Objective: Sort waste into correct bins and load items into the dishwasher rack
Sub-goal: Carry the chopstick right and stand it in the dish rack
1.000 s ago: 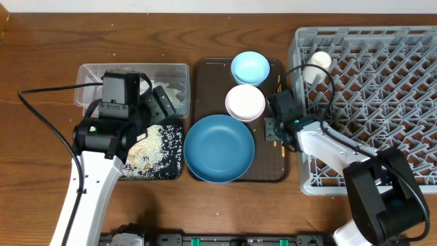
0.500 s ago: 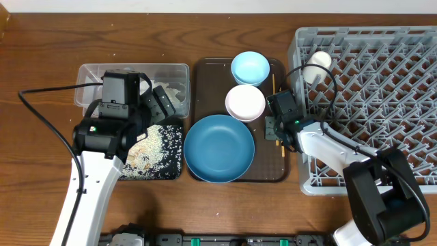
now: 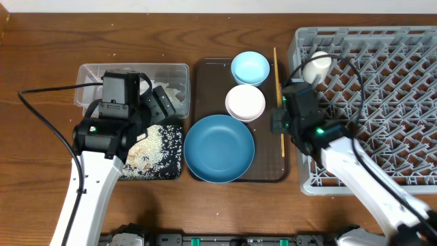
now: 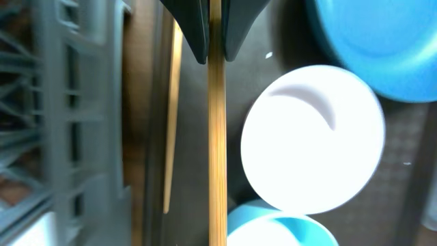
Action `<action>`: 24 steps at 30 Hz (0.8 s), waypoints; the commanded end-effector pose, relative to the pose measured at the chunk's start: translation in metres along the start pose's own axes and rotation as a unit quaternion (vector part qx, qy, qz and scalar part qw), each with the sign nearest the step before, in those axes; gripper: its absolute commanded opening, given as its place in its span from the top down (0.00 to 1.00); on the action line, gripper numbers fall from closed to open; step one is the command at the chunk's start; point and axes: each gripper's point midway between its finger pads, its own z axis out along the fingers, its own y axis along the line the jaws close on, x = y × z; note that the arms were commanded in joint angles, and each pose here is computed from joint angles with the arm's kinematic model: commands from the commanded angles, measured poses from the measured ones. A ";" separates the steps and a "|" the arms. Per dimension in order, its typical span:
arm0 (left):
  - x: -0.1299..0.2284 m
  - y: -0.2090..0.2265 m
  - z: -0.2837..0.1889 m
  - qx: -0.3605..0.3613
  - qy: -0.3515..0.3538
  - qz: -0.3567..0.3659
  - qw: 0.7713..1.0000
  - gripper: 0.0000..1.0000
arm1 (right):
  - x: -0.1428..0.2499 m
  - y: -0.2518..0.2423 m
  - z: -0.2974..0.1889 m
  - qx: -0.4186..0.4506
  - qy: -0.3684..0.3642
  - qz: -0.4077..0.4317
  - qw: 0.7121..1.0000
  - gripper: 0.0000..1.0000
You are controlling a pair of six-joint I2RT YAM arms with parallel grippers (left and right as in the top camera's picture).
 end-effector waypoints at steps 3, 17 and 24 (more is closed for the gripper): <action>-0.010 -0.001 -0.007 -0.001 -0.018 0.000 1.000 0.09 | -0.019 -0.022 -0.036 0.012 -0.030 -0.018 0.999 0.99; -0.010 -0.001 -0.007 -0.001 -0.018 0.000 1.000 0.09 | -0.005 -0.085 -0.040 0.044 0.019 0.019 0.999 0.99; -0.010 -0.001 -0.007 -0.001 -0.018 0.000 1.000 0.09 | 0.008 -0.090 -0.021 0.052 0.056 0.008 0.997 0.99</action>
